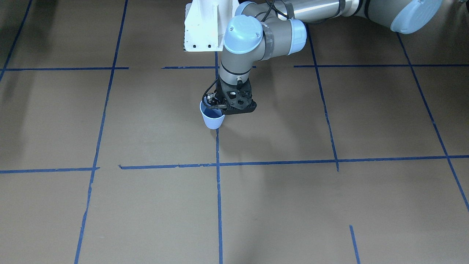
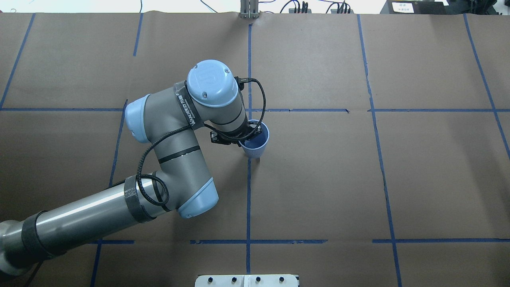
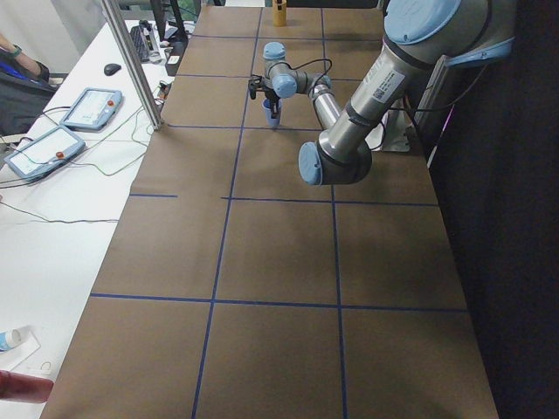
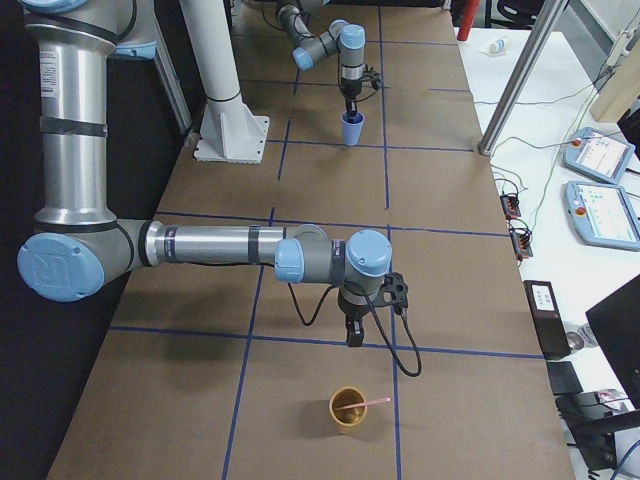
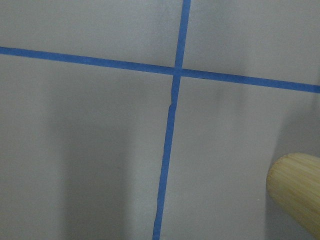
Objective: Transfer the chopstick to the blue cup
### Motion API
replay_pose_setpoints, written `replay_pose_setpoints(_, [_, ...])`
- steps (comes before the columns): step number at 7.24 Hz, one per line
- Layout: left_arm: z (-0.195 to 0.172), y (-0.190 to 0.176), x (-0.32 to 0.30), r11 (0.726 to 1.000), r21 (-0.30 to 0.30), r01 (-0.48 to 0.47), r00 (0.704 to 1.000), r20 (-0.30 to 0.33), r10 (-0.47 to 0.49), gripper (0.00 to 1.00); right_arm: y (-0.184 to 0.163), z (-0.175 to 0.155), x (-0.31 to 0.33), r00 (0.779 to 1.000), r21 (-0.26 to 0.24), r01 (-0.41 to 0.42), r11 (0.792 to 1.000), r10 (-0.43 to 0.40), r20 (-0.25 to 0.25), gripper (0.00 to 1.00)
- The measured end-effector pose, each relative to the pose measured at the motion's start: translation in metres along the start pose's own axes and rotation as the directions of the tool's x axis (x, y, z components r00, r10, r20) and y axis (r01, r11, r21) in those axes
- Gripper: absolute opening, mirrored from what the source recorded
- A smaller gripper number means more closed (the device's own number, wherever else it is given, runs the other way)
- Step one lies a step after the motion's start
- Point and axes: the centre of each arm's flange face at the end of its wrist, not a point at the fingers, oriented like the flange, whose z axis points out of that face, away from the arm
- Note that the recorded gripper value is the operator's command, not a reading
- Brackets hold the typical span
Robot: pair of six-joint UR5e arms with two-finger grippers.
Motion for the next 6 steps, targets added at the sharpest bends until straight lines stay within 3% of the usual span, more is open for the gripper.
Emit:
replay_pose_setpoints(3, [0.0119,0.0046,-0.0042,1.000,-0.008,-0.007,1.000,0.016,0.007,0.09,0.0000,-0.0001,-0.0001,1.000,0.000,0.000,1.000,0.000,0.000,1.00])
replay_pose_setpoints(4, [0.0139,0.0047,-0.0063,1.000,-0.009,-0.007,1.000,0.020,0.007,0.29,0.0000,-0.0001,-0.0001,1.000,0.000,0.000,1.000,0.000,0.000,1.00])
replay_pose_setpoints(6, [0.0149,0.0046,-0.0076,1.000,-0.010,-0.006,1.000,0.022,0.006,1.00,0.0000,-0.0001,-0.0001,1.000,0.000,0.000,1.000,0.000,0.000,1.00])
